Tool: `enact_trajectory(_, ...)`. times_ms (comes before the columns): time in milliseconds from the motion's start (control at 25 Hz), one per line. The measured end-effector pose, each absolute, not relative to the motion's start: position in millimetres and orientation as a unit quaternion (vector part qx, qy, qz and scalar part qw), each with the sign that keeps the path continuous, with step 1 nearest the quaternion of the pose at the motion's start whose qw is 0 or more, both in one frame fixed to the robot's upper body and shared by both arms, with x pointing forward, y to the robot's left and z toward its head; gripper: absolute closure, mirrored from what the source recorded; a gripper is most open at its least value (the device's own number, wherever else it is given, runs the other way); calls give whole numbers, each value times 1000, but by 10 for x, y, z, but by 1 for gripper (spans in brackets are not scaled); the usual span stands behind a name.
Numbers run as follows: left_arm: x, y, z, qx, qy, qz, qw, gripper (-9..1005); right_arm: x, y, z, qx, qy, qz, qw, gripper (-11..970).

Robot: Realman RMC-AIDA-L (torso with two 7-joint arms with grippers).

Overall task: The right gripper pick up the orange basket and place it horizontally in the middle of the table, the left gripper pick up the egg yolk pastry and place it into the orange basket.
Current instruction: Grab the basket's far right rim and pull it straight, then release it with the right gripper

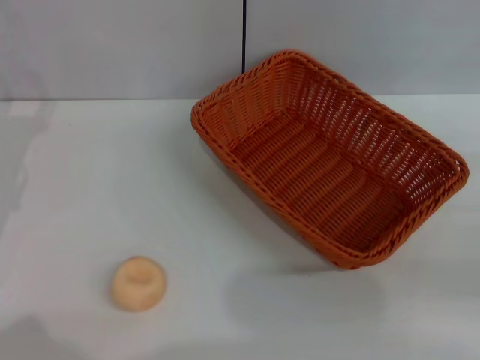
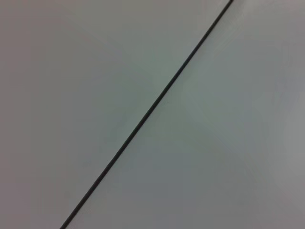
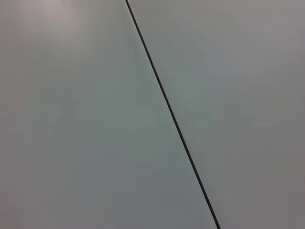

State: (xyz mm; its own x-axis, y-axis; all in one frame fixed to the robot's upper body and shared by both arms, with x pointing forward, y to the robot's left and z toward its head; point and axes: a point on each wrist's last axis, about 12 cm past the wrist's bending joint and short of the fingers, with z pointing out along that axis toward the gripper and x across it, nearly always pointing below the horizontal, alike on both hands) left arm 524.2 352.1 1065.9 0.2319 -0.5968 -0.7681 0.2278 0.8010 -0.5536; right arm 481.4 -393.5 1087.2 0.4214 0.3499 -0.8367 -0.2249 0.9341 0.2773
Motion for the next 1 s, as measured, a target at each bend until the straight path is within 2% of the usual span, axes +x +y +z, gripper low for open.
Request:
enact_trajectory(280,5286,3566,10707,-170,559,-291,757,151,4833,-3926,10859,65,514,171,838,411)
enact_trajectory(1000,5269,3571,10822,-111,570,-331,743,152,4842,-3900,10824,74,520,172,833,413)
